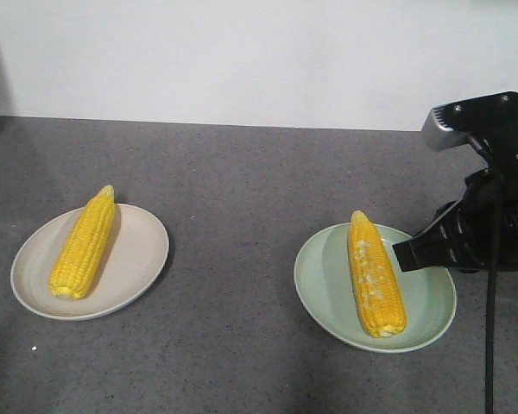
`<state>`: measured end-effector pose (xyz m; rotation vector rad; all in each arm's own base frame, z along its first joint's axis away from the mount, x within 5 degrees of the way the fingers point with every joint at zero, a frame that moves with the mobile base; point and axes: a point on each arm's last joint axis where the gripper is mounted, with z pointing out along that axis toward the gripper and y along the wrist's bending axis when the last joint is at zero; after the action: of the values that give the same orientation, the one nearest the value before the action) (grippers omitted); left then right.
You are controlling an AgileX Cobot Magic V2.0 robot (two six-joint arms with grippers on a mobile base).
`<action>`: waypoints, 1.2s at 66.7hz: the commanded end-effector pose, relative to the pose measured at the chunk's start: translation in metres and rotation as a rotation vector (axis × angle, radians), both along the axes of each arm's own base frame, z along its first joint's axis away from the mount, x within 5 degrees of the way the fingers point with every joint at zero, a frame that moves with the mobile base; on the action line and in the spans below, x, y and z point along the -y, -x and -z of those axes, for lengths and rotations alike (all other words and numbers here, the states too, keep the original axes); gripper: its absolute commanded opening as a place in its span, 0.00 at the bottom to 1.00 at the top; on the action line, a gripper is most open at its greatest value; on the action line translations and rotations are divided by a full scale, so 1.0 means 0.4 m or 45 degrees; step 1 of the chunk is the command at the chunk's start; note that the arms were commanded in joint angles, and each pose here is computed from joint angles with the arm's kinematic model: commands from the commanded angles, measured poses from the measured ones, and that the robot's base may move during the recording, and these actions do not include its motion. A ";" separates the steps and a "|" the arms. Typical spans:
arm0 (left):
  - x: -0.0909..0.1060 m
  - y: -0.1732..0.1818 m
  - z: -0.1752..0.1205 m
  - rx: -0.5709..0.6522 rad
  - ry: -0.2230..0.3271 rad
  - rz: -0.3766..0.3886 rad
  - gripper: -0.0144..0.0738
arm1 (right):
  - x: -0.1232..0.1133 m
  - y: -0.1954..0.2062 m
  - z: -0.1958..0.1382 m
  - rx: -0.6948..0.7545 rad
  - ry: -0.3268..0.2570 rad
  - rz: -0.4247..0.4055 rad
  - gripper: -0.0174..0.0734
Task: Distribute corn equally
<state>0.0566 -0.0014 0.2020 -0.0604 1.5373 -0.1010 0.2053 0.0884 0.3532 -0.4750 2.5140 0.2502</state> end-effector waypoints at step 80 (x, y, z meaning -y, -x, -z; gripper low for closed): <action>0.000 0.003 -0.007 0.092 -0.003 0.002 0.16 | 0.002 0.003 -0.036 0.106 -0.033 -0.002 0.18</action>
<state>0.0566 -0.0013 0.2015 -0.0504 1.5428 -0.0890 0.2053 0.0883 0.3531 -0.4752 2.5149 0.2501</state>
